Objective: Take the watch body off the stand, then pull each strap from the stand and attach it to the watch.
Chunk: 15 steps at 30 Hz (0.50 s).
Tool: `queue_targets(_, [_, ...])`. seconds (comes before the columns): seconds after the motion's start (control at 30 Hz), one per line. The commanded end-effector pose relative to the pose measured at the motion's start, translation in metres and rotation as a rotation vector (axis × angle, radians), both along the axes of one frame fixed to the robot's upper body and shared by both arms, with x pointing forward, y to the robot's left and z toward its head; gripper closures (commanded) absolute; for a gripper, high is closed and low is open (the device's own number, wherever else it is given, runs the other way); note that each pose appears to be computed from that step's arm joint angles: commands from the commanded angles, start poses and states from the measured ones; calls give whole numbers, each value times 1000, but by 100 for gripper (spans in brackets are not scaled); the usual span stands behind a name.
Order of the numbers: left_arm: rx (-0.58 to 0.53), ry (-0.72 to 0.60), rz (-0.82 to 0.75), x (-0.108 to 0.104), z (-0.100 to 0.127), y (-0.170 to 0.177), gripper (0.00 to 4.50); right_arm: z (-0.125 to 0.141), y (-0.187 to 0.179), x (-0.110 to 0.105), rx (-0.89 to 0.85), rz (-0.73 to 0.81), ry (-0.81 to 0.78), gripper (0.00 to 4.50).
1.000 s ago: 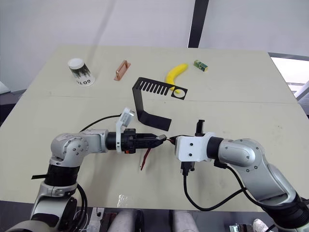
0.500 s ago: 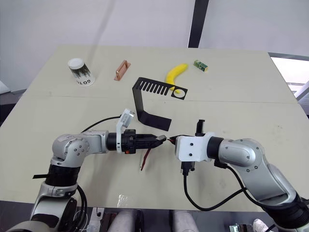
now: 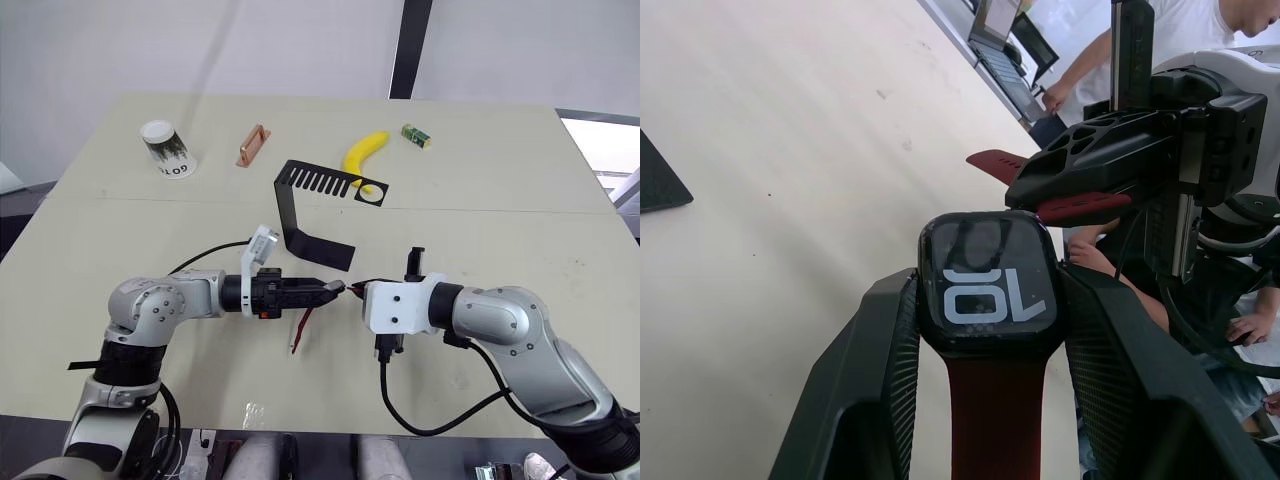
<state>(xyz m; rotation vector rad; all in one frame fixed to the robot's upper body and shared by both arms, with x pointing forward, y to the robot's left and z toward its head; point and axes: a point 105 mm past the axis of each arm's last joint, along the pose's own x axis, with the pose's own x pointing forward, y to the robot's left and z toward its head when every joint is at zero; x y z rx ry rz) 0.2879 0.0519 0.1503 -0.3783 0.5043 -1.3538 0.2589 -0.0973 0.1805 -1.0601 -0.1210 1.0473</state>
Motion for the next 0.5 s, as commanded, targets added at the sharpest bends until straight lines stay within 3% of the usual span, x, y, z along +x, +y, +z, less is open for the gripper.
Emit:
queue_targets(0.03, [-29,-34,-44,-8,10,-5,290,10,5,-4,15,23,-57,450])
queue_targets(0.5, [-41,-32,-42,-7,13,-8,290,9,5,-5,10,27,-53,450])
